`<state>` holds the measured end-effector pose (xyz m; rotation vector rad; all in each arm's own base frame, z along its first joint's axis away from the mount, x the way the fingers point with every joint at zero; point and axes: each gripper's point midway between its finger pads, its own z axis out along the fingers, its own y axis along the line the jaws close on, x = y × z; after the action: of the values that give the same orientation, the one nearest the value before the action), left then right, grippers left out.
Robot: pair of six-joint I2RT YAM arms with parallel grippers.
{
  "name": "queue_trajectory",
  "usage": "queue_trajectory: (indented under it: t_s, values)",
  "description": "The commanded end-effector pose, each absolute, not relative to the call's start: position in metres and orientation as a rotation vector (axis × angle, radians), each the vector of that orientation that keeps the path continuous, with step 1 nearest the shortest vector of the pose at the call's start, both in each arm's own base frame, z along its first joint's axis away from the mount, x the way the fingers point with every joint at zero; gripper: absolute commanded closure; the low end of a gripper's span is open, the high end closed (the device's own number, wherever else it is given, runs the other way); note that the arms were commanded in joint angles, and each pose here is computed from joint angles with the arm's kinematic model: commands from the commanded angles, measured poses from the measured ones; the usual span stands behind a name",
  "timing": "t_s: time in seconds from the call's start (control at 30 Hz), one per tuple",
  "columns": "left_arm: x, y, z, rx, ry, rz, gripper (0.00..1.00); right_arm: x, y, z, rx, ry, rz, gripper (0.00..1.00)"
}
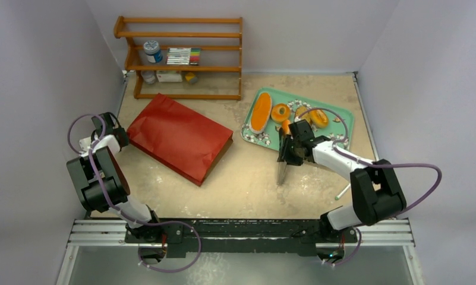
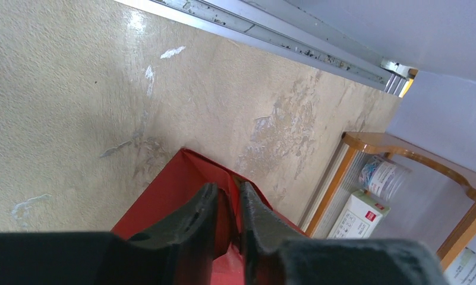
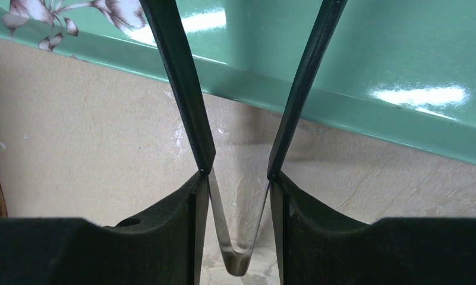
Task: Take the fake bread out of the paper bag
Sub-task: Place the fake bread in the container.
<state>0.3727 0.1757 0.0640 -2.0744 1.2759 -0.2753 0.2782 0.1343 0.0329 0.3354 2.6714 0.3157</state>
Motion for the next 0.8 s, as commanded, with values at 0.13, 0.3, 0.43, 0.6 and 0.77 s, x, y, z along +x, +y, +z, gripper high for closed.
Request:
queue_trajectory:
  t_s: [0.13,0.3,0.43,0.6,0.77]
  values:
    - [0.377,0.191,0.089,-2.03,1.239,-0.239,0.63,0.28,0.131,0.049,0.344,2.602,0.334,0.57]
    - [0.375,0.19,0.093,-2.023,1.235,-0.243,0.59,0.277,0.13,0.055,0.342,2.581,0.347,0.58]
    - [0.37,0.189,0.091,-2.028,1.233,-0.232,0.59,0.277,0.13,0.067,0.341,2.546,0.364,0.58]
    - [0.359,0.191,0.094,-2.025,1.227,-0.184,0.57,0.272,0.13,0.073,0.343,2.524,0.388,0.59]
    - [0.352,0.196,0.112,-1.998,1.156,-0.169,0.56,0.268,0.131,0.082,0.336,2.489,0.417,0.59]
